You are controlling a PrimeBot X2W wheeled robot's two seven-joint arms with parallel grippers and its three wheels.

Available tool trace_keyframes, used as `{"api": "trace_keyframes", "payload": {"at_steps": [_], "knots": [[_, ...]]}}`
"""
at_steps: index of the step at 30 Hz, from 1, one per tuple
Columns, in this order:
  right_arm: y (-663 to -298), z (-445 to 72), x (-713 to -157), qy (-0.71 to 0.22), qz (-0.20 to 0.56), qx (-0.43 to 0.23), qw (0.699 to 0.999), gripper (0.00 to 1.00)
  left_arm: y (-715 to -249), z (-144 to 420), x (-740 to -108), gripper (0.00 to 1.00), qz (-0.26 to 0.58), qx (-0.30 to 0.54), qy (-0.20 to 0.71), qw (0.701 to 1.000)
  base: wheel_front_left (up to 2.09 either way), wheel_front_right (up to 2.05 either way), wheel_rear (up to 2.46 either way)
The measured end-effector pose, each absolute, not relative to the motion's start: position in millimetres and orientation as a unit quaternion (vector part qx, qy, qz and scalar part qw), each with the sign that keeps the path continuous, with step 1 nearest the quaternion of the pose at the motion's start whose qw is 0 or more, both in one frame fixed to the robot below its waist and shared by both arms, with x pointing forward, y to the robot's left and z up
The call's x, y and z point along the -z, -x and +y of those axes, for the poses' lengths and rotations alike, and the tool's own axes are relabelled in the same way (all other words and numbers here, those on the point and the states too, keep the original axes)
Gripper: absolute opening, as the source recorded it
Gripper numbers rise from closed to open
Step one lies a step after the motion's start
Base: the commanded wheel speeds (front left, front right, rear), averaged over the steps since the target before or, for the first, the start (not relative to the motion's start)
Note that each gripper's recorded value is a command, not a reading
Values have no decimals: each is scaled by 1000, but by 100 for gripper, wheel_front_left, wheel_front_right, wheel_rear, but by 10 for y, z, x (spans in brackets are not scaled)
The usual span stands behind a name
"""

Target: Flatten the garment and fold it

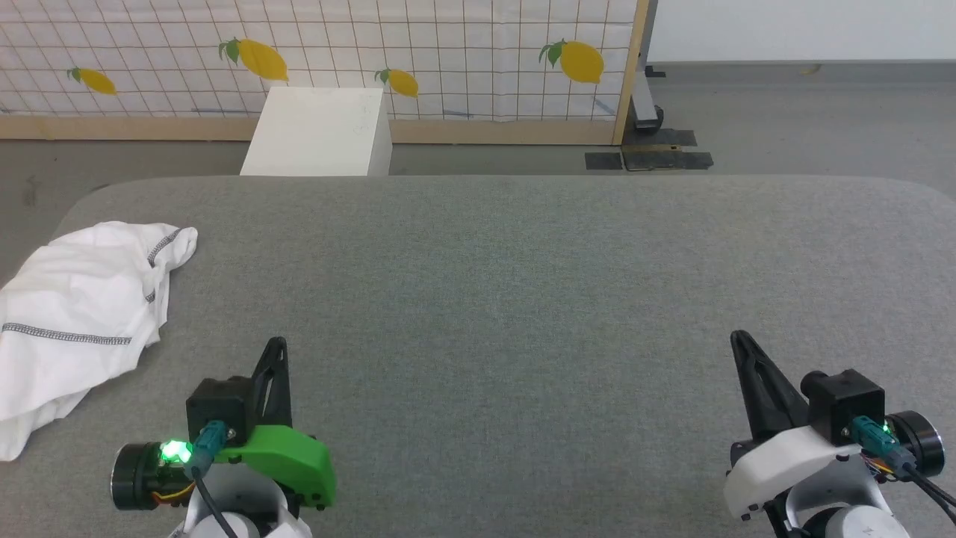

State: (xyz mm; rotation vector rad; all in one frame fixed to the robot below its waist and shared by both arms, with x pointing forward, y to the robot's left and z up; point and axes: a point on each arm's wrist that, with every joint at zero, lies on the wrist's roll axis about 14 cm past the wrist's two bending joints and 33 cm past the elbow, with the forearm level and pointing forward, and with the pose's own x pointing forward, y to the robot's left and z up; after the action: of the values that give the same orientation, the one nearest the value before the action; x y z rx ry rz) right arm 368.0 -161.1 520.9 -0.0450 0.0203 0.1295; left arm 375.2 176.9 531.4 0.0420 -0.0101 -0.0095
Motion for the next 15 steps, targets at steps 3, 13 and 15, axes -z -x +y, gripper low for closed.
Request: {"api": "trace_keyframes", "payload": {"at_steps": [3, 13, 15], "knots": [[-3680, -1611, -5209, 22, 10, -65, 998, 0, -3752, 1768, -5314, 0, -5, 5, -21, 1000, 0, 0, 0], [-3681, -1611, -5209, 22, 10, -65, 998, 0, -3752, 1768, -5314, 0, -5, 5, -21, 1000, 0, 0, 0], [-3680, -1612, -5208, 22, 10, -65, 998, 100, -3752, 1768, -5313, 100, -5, 5, -21, 1000, 0, 0, 0]]}}
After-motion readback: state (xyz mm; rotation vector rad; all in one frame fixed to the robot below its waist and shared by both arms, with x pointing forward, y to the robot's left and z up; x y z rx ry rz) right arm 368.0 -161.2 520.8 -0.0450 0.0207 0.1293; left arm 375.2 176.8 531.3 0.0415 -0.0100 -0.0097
